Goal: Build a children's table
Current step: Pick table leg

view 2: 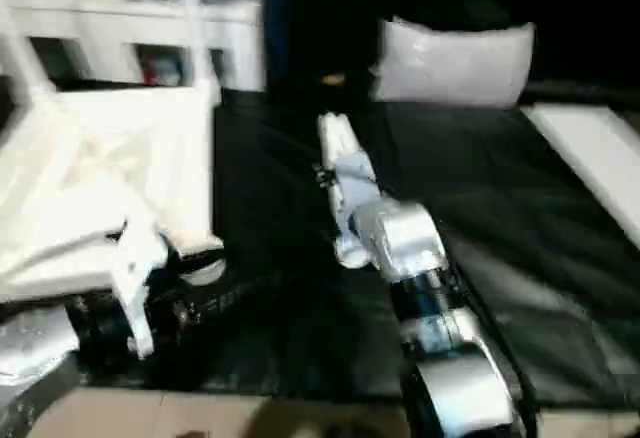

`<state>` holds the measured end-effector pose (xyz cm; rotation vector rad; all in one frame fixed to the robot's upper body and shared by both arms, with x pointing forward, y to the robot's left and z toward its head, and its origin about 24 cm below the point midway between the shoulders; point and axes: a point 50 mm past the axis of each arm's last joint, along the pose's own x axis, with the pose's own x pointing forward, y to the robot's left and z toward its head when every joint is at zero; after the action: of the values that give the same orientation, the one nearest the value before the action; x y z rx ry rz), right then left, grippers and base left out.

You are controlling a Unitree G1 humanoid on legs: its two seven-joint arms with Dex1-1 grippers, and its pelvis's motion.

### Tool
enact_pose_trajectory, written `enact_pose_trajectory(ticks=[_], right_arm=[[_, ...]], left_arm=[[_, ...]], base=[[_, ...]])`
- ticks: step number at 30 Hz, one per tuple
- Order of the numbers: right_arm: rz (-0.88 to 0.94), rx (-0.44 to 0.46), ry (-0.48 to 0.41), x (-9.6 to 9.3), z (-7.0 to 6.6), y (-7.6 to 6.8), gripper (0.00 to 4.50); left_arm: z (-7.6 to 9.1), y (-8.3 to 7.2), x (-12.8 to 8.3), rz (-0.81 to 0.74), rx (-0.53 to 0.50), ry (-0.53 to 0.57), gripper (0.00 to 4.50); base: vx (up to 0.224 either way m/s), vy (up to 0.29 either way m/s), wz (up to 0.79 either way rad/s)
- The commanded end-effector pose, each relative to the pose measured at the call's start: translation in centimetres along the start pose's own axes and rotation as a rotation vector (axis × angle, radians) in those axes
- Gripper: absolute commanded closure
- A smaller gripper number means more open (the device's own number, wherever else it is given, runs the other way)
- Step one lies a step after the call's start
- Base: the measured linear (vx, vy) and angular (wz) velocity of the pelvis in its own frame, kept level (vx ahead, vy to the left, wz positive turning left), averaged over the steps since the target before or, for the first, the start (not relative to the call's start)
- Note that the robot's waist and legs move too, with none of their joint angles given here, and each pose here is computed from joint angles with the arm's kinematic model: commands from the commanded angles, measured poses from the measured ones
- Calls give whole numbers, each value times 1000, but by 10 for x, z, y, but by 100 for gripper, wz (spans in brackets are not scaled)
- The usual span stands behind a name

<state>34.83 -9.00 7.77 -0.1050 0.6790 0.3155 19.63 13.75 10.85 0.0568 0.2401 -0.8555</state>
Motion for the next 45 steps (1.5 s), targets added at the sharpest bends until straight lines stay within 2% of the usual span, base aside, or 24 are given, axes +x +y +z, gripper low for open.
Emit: enact_pose_trajectory(ticks=[1,3,4,6,7,12,15,18,22,28,30,34,37,42,45], right_arm=[[6,20,-86,-5,7,-6,0],[17,-1,-208,-14,10,-6,0],[54,-4,-302,-22,11,-4,0],[102,28,-367,-42,-2,0,0],[102,28,-367,-42,-2,0,0],[128,125,-393,-72,-24,10,0],[141,126,-430,-81,-30,15,0],[153,167,-465,-96,-42,21,0],[127,191,-485,-102,-47,20,0],[79,101,-465,-105,-55,16,0],[85,68,-468,-105,-55,16,0],[105,63,-470,-105,-54,16,0],[193,2,-457,-103,-50,22,0],[238,-62,-448,-101,-48,27,0],[257,-66,-447,-100,-48,30,0]], left_arm=[[5,7,0,87,12,-48,99],[3,12,0,175,12,-69,99],[0,16,0,247,1,-75,99],[-3,22,0,381,-2,-80,99],[-3,22,0,381,-2,-80,99],[-2,29,3,503,-25,-136,99],[0,30,3,514,-23,-158,99],[-1,29,5,515,-9,-140,99],[-3,29,5,550,-12,-133,99],[-9,26,3,631,-66,-139,99],[-11,26,1,667,-89,-144,99],[-12,26,-2,698,-96,-160,99],[-13,23,-6,727,-131,-176,99],[-12,20,-8,744,-122,-176,99],[-12,19,-9,740,-115,-173,99]], base=[[0,0,0],[13,-106,4],[-4,-79,-8],[0,0,0],[51,-37,-7],[-6,13,-1],[-15,88,-5],[-15,65,-14],[-59,90,-81],[49,18,-4],[39,59,-1],[7,15,-2],[-53,0,-5],[-3,-17,34],[41,-5,66]])
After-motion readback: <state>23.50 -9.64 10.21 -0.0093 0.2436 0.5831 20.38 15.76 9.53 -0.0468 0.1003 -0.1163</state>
